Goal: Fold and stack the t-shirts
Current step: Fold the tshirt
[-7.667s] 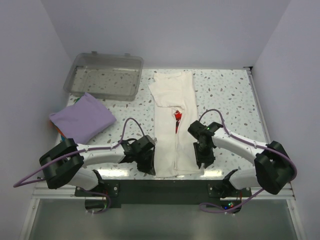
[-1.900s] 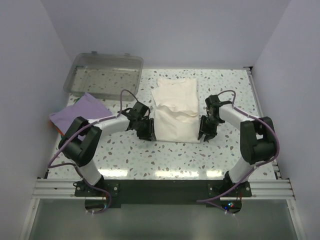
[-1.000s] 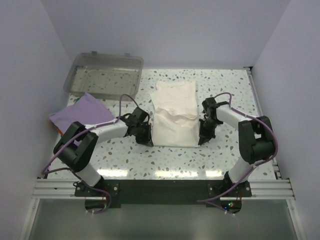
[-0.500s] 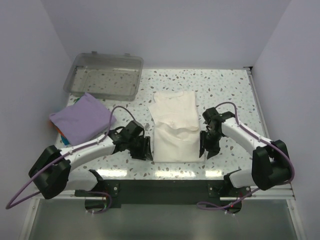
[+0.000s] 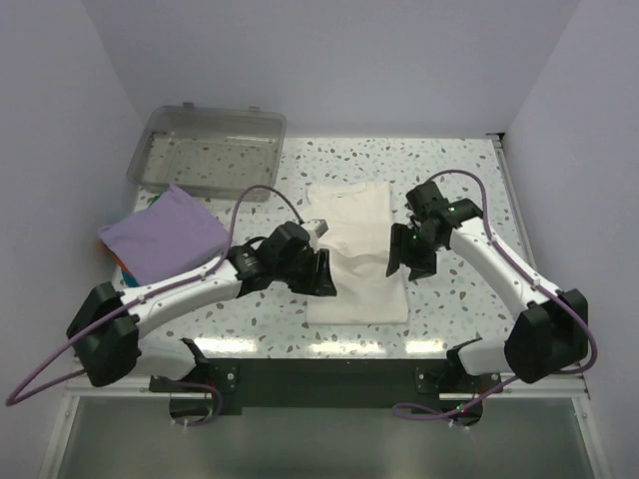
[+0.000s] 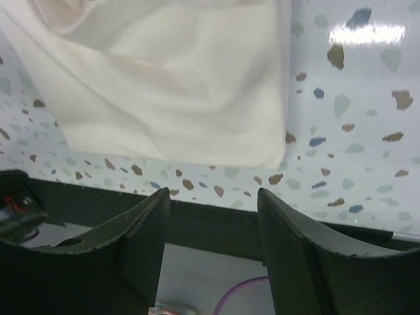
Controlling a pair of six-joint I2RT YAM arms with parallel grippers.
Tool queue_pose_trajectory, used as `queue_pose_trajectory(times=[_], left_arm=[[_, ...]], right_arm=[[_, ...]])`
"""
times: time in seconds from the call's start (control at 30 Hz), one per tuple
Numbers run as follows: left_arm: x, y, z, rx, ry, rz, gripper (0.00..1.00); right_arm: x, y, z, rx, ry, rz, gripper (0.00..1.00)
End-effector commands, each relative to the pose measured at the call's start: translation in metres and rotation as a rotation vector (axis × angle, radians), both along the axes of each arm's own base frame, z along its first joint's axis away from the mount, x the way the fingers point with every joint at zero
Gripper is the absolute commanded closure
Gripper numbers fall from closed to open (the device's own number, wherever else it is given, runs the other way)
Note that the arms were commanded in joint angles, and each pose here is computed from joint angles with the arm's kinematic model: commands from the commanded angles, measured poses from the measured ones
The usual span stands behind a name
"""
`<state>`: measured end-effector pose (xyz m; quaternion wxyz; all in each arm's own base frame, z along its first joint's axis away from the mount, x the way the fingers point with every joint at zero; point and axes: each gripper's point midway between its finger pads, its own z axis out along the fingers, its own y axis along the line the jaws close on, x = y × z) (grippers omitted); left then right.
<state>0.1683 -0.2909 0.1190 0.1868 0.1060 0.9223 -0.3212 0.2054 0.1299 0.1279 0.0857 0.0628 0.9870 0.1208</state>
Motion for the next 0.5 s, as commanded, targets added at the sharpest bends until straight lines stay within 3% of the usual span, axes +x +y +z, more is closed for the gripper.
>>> queue_pose_trajectory(times=[0.0,0.2,0.47], left_arm=[[0.025,-0.065,0.030,-0.144,-0.137,-0.107,0.49],[0.007,-0.117,0.000,-0.132,-0.114,-0.269,0.49],[-0.012,-0.107,-0.059,-0.042,-0.041,-0.301,0.49]], right_arm=[[0.044,0.008,0.000,-0.018,-0.102,0.009,0.41],[0.085,0.009,-0.029,-0.105,-0.089,0.019,0.41],[0.107,0.011,-0.060,-0.143,-0.054,0.016,0.41]])
